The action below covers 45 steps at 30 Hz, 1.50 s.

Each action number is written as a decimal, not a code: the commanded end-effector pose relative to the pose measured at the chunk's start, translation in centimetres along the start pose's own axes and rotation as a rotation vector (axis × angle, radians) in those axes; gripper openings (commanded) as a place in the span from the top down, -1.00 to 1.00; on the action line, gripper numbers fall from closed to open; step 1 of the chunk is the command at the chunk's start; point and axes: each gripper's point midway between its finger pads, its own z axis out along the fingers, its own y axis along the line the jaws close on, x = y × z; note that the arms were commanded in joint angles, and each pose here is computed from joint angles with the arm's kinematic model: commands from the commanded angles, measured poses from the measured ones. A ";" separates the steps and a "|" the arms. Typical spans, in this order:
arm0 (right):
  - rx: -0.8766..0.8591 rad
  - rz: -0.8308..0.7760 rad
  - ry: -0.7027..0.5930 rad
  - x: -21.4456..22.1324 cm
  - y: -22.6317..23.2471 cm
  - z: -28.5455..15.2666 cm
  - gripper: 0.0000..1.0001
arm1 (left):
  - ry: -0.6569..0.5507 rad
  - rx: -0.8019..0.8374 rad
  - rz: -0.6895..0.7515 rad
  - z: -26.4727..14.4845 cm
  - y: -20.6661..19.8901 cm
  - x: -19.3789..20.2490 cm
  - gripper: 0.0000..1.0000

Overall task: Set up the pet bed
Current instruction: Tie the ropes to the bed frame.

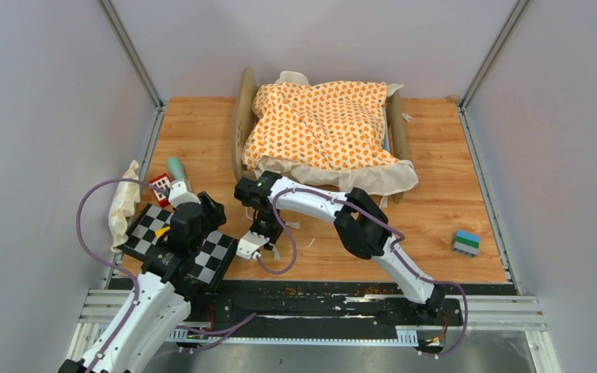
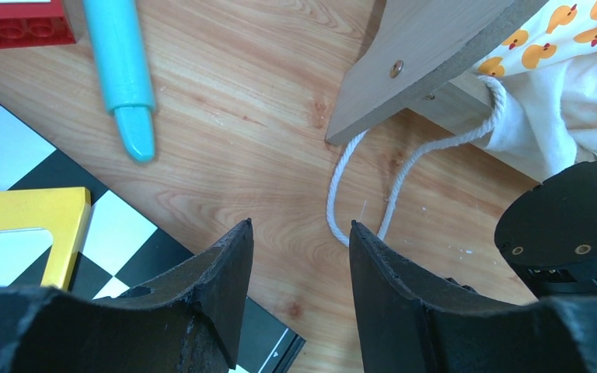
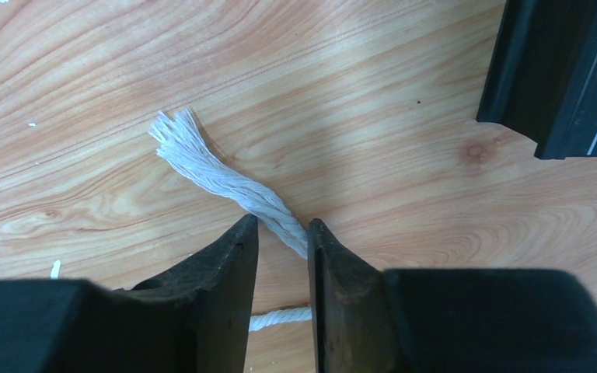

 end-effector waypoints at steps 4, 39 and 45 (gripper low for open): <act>-0.041 -0.030 -0.013 -0.6 0.0 1.8 0.62 | -0.041 -0.002 0.003 -0.5 -0.1 -1.4 -0.13; 0.388 -0.036 -0.374 -5.5 0.9 -5.4 1.00 | 0.038 0.009 0.018 0.2 -0.1 0.6 -0.13; 0.416 -0.047 -0.375 -5.8 1.3 -5.9 1.00 | 0.045 0.016 0.012 0.5 -0.3 0.9 -0.13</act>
